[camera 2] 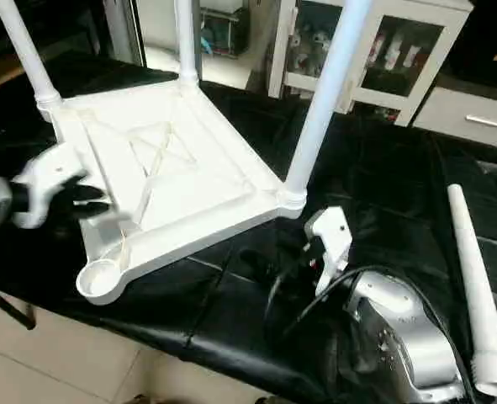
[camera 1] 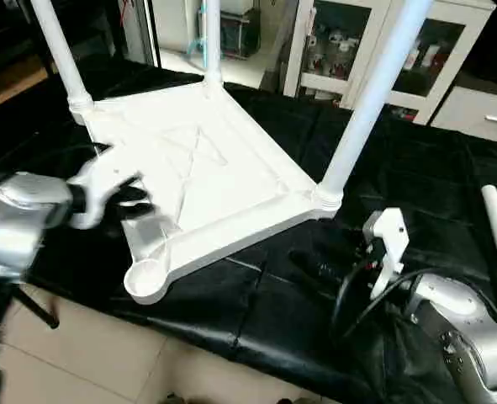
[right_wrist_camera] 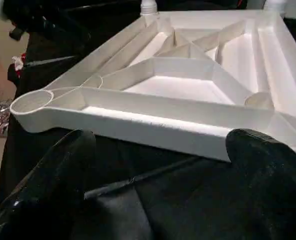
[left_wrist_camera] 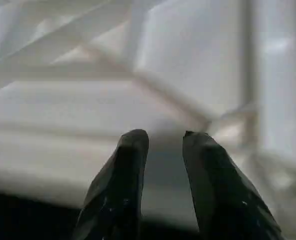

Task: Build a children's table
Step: Rotate table base

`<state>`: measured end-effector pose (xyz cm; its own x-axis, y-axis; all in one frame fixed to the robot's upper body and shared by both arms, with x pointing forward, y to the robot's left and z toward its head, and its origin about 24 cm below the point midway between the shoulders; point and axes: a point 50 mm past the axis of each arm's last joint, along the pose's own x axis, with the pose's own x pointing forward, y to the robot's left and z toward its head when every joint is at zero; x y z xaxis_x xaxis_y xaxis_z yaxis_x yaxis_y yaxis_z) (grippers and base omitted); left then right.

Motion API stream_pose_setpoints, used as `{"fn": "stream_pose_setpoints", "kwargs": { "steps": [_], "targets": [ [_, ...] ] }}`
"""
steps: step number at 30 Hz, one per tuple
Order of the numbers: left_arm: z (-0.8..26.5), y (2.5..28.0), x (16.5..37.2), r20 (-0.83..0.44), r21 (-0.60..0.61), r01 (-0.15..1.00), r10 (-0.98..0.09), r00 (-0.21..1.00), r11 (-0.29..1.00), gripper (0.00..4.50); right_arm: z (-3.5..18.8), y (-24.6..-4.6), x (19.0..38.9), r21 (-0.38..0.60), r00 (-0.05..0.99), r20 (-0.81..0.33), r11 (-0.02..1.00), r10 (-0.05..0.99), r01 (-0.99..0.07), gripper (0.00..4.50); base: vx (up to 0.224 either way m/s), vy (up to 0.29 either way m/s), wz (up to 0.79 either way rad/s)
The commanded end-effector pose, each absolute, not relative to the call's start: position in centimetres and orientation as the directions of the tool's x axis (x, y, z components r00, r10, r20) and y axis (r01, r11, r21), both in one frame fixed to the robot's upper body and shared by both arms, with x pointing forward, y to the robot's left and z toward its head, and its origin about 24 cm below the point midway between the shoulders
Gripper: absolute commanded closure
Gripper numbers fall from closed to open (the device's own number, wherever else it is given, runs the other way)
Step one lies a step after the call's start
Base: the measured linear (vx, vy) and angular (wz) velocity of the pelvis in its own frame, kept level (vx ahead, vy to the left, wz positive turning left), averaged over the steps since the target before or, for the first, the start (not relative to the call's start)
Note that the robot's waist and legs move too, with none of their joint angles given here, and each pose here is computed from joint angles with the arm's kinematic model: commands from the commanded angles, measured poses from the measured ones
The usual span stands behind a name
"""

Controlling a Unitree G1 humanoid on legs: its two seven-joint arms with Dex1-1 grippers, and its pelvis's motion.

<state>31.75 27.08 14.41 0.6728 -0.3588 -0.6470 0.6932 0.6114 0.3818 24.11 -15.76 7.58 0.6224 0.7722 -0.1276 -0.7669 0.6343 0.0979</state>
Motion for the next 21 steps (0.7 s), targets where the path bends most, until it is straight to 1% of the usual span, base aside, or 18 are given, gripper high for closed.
{"fn": "stream_pose_setpoints", "kwargs": {
  "steps": [1,4,6,10,13,17,19,21],
  "targets": [
    [14.6,28.7,31.9,-0.659,0.444,0.627,-0.24,0.712,0.64,3.01,8.0,-15.8,24.0,0.093,0.618,-0.123,0.629,0.777,-0.772,0.0,0.0,0.0,0.0],
    [14.1,30.2,31.7,-0.694,0.491,0.599,-0.132,0.708,0.632,3.01,8.0,-15.9,23.9,0.094,0.617,-0.124,0.628,0.777,-0.772,0.0,0.0,0.0,0.0],
    [13.7,30.0,31.7,-0.699,0.481,0.604,-0.138,0.702,0.635,3.01,8.0,-15.9,23.9,0.094,0.615,-0.127,0.626,0.778,-0.774,0.0,0.0,0.0,0.0],
    [11.6,28.1,31.4,-0.749,0.403,0.677,-0.204,0.631,0.616,3.01,7.9,-15.8,23.8,0.093,0.609,-0.131,0.621,0.783,-0.778,0.0,0.0,0.0,0.0],
    [10.1,25.4,31.3,-0.77,0.31,0.749,-0.308,0.559,0.586,3.01,8.0,-15.8,23.8,0.088,0.612,-0.13,0.623,0.78,-0.777,0.0,0.0,0.0,0.0],
    [9.1,23.1,31.5,-0.773,0.26,0.795,-0.375,0.511,0.549,3.01,8.1,-16.0,23.9,0.082,0.626,-0.128,0.637,0.769,-0.766,0.0,0.0,0.0,0.0],
    [9.0,21.3,32.1,-0.742,0.247,0.807,-0.431,0.514,0.537,3.01,8.1,-16.2,24.0,0.076,0.638,-0.128,0.649,0.76,-0.757,0.0,0.0,0.0,0.0],
    [9.1,20.8,32.4,-0.73,0.246,0.807,-0.445,0.519,0.537,3.01,8.1,-16.2,24.0,0.074,0.642,-0.127,0.652,0.756,-0.754,0.0,0.0,0.0,0.0]
  ]
}}
